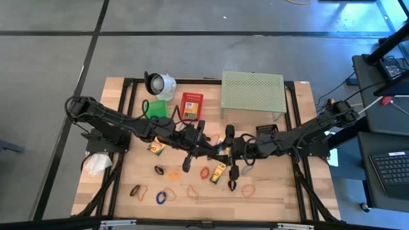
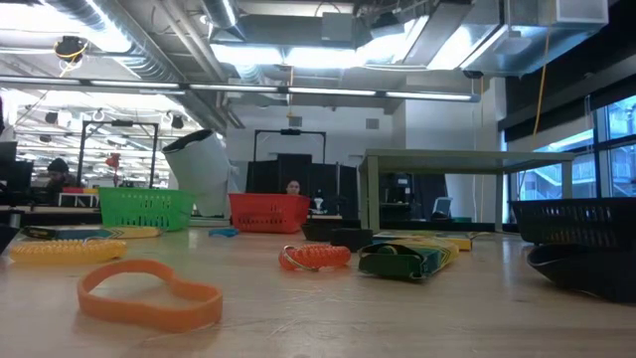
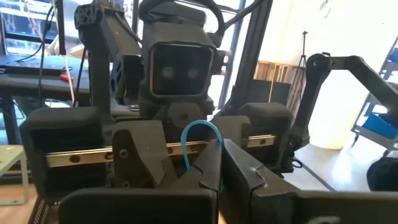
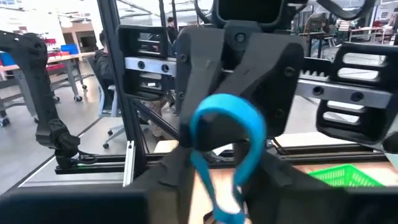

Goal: Pick & Place Office Desk Supplies
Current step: Put the blue rubber band into the black basket

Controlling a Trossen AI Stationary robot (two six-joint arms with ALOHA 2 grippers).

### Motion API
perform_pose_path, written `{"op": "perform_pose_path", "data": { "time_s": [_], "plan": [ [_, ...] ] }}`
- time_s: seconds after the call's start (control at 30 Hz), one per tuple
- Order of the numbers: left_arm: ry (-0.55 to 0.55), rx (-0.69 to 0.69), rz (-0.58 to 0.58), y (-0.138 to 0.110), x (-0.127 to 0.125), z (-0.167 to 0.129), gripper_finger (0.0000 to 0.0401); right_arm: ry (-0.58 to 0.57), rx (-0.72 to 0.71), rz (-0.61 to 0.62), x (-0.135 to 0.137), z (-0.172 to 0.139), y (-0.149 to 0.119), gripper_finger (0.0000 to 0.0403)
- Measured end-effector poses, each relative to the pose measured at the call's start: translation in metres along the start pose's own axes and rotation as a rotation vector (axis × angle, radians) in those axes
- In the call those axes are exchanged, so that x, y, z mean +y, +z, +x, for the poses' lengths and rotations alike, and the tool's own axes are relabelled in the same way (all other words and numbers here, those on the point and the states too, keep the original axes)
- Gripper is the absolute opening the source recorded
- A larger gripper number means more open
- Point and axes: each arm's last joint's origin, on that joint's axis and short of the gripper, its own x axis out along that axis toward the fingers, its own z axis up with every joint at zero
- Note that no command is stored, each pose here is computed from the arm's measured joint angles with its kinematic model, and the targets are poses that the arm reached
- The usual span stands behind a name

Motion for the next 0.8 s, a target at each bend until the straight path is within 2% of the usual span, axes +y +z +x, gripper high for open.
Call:
{"op": "perform_pose_path", "data": {
  "time_s": [0.17, 0.43, 0.63, 0.8],
  "plan": [
    [-0.007, 0.003, -0.001, -0.001, -0.002, 0.000, 0.0002, -0.002, 0.001, 0.000, 0.000, 0.000, 0.000, 0.0012],
    [0.014, 0.022, 0.016, -0.002, -0.001, 0.000, 0.0002, -0.004, 0.031, 0.039, 0.000, 0.000, -0.003, 0.0003],
    [0.177, 0.086, 0.050, -0.004, 0.003, -0.007, 0.0005, -0.049, 0.092, 0.064, -0.003, -0.006, -0.003, 0.0002],
    [0.318, 0.100, 0.070, 0.004, 0.006, -0.019, 0.0040, -0.130, 0.145, 0.092, -0.010, -0.021, 0.006, 0.0001]
  ]
}}
